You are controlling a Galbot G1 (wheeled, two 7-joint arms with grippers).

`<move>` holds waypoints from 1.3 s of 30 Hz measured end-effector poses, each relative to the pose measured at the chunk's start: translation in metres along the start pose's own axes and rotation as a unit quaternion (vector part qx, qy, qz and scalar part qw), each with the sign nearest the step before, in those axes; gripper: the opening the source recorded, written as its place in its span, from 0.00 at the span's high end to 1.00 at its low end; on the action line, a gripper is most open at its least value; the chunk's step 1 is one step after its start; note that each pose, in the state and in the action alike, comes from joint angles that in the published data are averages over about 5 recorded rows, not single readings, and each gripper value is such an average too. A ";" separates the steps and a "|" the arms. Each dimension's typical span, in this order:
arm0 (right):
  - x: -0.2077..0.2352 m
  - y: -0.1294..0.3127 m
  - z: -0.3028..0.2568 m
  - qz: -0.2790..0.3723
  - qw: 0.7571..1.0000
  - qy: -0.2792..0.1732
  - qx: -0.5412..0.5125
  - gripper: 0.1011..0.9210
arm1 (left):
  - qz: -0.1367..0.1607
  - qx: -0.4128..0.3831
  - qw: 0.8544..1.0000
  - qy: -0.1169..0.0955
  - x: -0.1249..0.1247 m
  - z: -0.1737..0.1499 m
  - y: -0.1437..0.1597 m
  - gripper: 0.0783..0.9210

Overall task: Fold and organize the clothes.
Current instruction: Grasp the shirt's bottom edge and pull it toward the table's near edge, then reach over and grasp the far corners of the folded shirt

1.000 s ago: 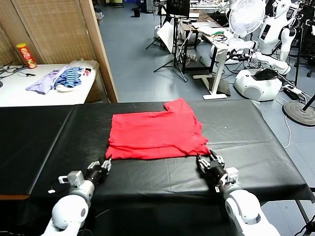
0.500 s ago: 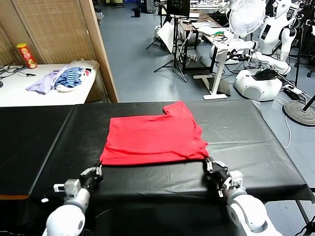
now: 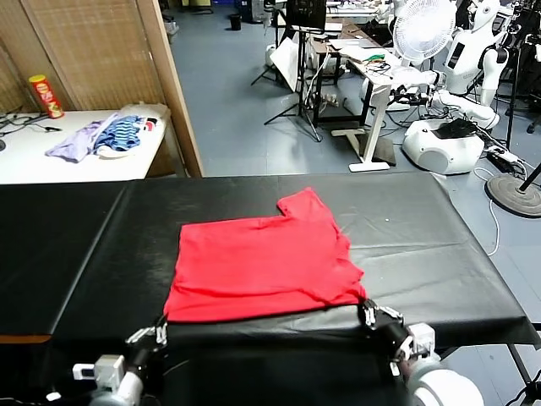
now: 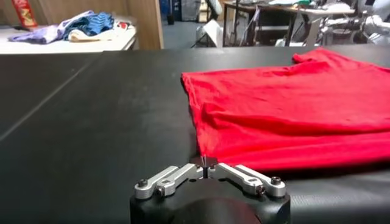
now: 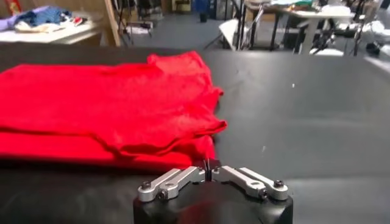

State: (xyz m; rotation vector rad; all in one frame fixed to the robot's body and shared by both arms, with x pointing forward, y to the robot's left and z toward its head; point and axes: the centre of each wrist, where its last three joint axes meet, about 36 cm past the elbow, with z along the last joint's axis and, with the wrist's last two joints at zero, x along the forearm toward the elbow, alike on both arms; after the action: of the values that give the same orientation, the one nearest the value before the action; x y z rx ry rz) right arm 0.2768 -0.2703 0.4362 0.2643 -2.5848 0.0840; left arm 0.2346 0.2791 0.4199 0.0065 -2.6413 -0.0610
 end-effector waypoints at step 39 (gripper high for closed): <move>-0.321 -0.030 -0.204 -0.023 1.000 -0.018 0.011 0.15 | 0.052 0.079 0.995 0.042 -0.234 -0.193 0.047 0.15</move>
State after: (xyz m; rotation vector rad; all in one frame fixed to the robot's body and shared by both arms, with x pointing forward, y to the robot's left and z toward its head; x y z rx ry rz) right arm 0.6549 -0.2223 0.4442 0.3351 -2.6125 0.0926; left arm 0.5322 0.3220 0.4790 -0.0740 -2.5503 0.1807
